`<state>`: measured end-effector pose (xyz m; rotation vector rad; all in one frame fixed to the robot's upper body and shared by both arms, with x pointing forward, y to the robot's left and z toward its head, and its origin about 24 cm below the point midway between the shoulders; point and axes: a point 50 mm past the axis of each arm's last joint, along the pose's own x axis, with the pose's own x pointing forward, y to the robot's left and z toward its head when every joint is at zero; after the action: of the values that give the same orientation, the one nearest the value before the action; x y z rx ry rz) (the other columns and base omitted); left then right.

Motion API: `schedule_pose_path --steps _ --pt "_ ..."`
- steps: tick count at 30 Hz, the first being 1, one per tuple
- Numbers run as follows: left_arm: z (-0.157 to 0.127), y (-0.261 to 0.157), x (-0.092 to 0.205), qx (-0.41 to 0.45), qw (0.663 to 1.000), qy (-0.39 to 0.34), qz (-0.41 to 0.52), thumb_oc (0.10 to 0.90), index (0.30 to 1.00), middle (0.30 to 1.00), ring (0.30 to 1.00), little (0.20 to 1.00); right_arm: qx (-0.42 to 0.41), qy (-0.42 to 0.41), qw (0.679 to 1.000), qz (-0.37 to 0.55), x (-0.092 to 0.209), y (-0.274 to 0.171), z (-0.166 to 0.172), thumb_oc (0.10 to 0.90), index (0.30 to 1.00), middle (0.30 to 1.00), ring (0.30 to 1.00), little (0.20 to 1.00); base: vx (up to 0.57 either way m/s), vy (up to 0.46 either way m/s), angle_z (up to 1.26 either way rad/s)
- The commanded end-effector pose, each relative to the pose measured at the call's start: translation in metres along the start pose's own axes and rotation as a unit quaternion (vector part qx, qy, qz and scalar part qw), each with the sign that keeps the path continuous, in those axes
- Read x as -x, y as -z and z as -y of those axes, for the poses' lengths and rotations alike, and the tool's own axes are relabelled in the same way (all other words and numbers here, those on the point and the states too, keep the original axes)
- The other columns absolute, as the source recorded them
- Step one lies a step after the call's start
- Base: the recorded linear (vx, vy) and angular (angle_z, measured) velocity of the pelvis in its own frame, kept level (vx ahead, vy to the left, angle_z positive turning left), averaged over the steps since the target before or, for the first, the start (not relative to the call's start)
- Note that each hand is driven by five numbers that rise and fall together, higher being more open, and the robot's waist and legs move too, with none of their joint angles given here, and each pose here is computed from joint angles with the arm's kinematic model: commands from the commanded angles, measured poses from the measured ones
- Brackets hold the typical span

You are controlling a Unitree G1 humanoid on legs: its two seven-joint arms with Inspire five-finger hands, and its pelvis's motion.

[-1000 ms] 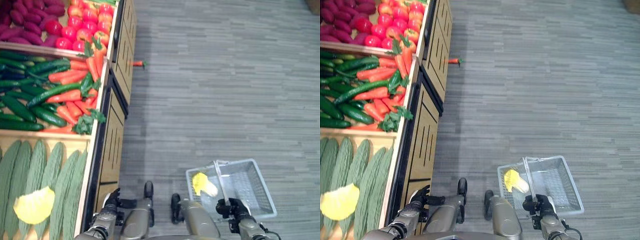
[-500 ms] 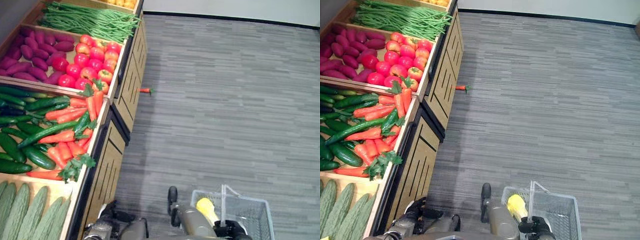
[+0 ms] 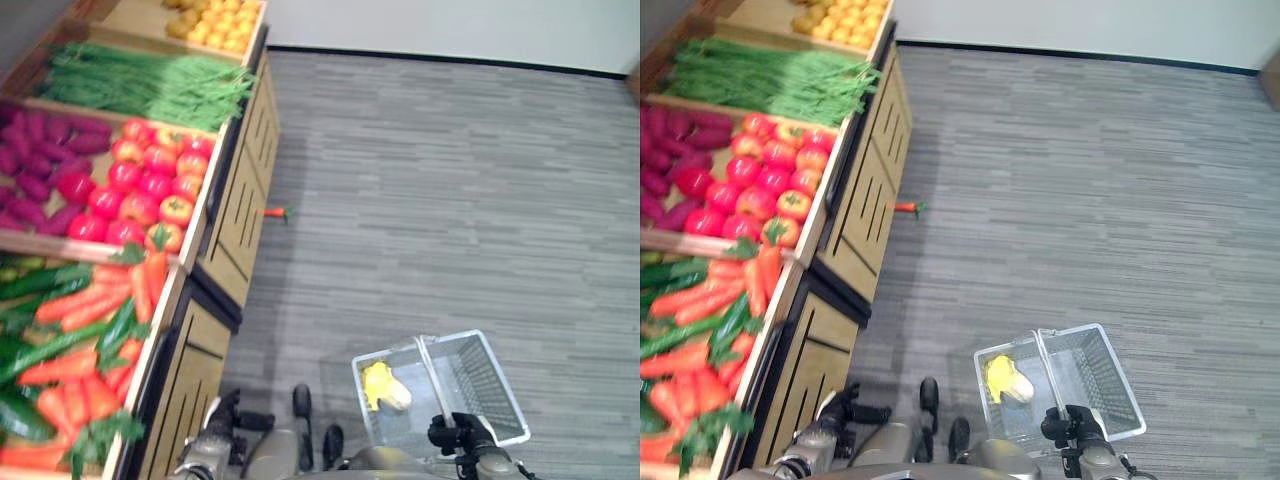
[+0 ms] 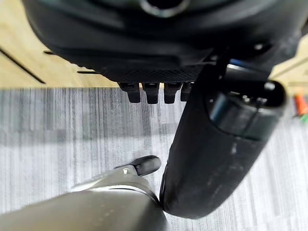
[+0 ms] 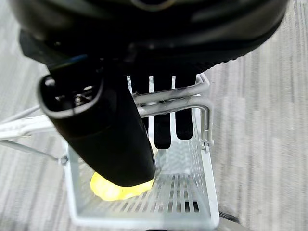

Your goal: Get the vegetables into the basket

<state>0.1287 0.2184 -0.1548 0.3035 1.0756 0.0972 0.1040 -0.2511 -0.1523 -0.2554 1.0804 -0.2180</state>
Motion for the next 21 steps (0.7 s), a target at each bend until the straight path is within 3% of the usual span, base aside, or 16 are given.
schedule_pose_path --steps 1,7,12,21 --pt "-0.014 0.009 0.002 -0.007 1.0 -0.017 -0.004 0.9 1.0 1.0 1.0 1.0 -0.003 0.019 1.0 0.012 0.001 0.001 0.015 0.4 0.3 0.3 0.3 0.3 0.23 -0.053 0.47" --pt "-0.015 -0.004 -0.001 -0.008 1.0 -0.022 0.016 0.9 1.0 1.0 1.0 1.0 -0.016 0.031 0.999 -0.002 0.001 0.006 0.021 0.4 0.3 0.3 0.3 0.3 0.3 -0.165 0.85" --pt "-0.018 0.009 0.001 0.013 0.999 -0.032 -0.008 0.9 1.0 1.0 1.0 1.0 -0.006 0.032 0.999 -0.021 0.003 0.015 0.024 0.4 0.3 0.3 0.3 0.3 0.3 -0.322 1.39" --pt "-0.009 -0.005 0.0 0.022 0.999 -0.029 0.017 0.9 1.0 1.0 1.0 1.0 0.016 0.064 0.998 0.004 0.0 0.0 0.049 0.4 0.3 0.3 0.3 0.3 0.07 -0.193 1.11"
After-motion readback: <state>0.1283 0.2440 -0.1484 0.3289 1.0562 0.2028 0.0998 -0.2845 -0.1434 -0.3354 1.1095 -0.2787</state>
